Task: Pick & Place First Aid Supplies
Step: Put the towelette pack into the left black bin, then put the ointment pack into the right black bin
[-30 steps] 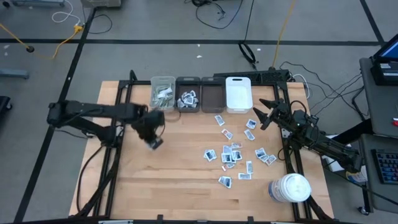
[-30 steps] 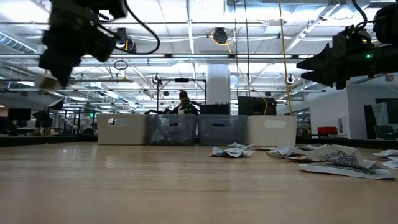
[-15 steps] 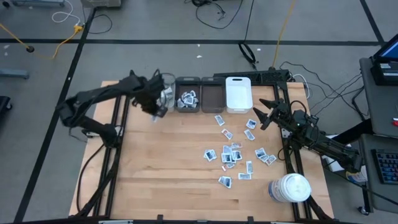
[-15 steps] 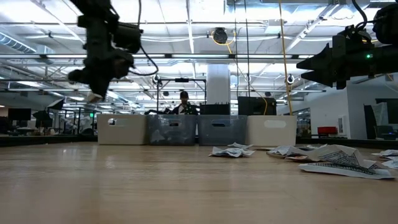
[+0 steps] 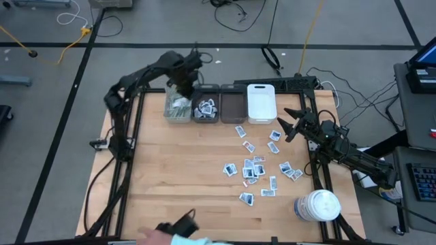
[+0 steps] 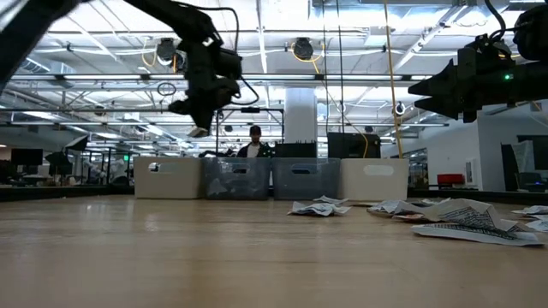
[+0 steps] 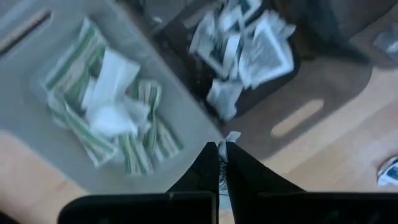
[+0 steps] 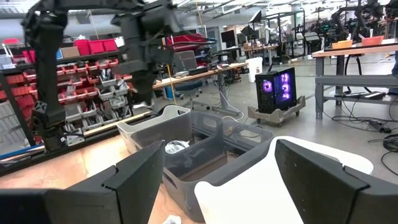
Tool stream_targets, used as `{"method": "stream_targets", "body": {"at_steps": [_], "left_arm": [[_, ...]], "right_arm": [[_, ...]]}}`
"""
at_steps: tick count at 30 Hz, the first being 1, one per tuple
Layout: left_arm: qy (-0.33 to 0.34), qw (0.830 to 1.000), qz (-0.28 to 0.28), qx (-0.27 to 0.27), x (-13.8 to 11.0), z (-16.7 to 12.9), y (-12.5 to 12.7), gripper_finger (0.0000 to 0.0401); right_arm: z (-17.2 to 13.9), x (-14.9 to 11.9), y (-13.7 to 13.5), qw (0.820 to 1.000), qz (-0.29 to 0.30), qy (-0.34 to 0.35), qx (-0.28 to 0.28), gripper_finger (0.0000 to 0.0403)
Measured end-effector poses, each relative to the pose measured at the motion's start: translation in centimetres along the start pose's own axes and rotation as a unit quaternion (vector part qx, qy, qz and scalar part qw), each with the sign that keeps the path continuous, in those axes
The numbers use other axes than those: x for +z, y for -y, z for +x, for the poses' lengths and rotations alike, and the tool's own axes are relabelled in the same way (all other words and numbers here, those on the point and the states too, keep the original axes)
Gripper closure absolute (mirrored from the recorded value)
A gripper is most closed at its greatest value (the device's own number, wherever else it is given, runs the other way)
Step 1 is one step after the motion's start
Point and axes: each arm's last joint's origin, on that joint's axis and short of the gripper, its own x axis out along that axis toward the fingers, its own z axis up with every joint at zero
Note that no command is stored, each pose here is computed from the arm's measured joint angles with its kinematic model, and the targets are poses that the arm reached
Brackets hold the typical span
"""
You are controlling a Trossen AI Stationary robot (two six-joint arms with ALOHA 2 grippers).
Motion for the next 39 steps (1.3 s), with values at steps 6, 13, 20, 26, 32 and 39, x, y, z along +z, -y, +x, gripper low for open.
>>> {"method": "stream_targets", "body": {"at_steps": [6,13,20,26,32,39], "left_arm": [[0.032,0.999,0.013,-0.003,4.2,-0.2,0.6,0.0393],[0.029,0.999,0.026,0.001,7.2,3.7,0.2,0.0393],[-0.003,0.999,0.029,0.013,8.6,7.7,-0.9,0.0393],[0.008,0.999,0.029,0.024,8.9,7.9,-1.0,0.0342],[0.016,0.999,0.048,0.015,9.0,7.6,-1.0,0.0211],[0.038,0.997,0.074,0.002,8.0,4.6,-0.2,0.0084]], "right_arm": [[0.0,0.0,0.0,1.000,0.000,0.000,0.000,0.0105],[0.0,0.0,0.0,1.000,0.000,0.000,0.000,0.0105],[0.0,0.0,0.0,1.000,0.000,0.000,0.000,0.0105],[0.0,0.0,0.0,1.000,0.000,0.000,0.000,0.0105],[0.0,0.0,0.0,1.000,0.000,0.000,0.000,0.0105],[0.0,0.0,0.0,1.000,0.000,0.000,0.000,0.0105]]}}
